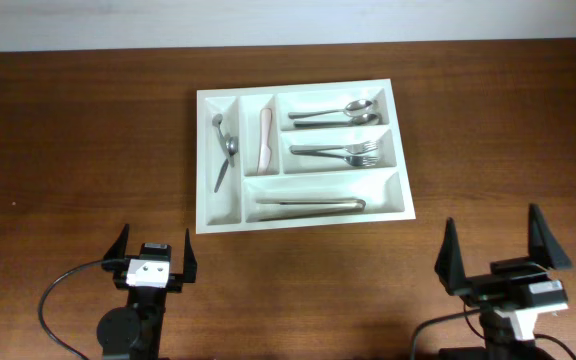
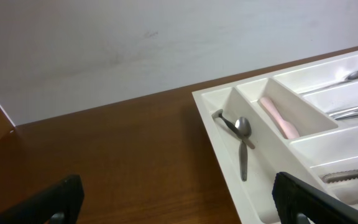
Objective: Pack container
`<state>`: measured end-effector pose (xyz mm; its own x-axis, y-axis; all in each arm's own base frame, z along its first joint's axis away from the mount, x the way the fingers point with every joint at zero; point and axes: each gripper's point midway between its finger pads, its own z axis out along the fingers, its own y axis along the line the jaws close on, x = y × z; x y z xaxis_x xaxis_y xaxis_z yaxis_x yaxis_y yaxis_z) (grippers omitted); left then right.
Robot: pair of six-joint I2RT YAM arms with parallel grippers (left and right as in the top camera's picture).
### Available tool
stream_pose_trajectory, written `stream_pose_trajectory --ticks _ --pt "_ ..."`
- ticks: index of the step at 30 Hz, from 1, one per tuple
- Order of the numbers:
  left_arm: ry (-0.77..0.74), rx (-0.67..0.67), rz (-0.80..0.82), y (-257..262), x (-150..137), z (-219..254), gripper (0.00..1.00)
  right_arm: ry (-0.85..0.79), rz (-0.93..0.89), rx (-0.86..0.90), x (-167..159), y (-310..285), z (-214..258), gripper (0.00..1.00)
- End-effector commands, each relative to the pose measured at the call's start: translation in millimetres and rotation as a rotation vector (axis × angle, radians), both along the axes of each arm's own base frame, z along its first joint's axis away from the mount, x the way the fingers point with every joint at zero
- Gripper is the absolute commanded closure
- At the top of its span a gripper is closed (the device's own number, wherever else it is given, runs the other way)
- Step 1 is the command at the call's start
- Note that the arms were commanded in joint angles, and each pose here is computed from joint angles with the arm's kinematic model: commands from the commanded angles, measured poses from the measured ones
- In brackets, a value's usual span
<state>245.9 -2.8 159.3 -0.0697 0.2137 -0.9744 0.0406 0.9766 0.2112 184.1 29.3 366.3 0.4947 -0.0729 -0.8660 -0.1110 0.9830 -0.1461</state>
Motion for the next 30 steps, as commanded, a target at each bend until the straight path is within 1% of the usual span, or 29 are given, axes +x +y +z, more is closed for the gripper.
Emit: stream_pose_trajectory --ticks 1,5,11,19,24,26,30 --pt "-0.001 -0.002 0.010 2.0 0.0 -2.1 0.01 0.052 0.004 0.004 12.9 0.8 -25.9 0.01" --pt "-0.001 -0.002 0.010 2.0 0.0 -2.1 0.01 0.113 -0.019 0.014 29.5 -3.1 -59.8 0.01" --pt "-0.001 -0.002 0.011 2.1 0.0 -2.1 0.01 0.137 -0.026 0.015 44.7 -4.0 -103.8 0.01" --pt "-0.001 -0.002 0.011 2.1 0.0 -2.1 0.01 0.226 -0.039 0.017 51.7 -6.1 -123.7 0.01" --pt "-0.001 -0.002 0.011 2.1 0.0 -2.1 0.01 0.348 -0.039 0.013 58.2 -5.8 -152.9 0.01" --pt "-0.001 -0.002 0.010 2.0 0.0 -2.1 0.01 0.438 -0.040 0.009 60.7 -5.8 -174.8 0.01" --pt "-0.001 -0.002 0.010 2.0 0.0 -2.1 0.01 0.529 -0.041 0.006 61.2 -5.8 -197.1 0.01"
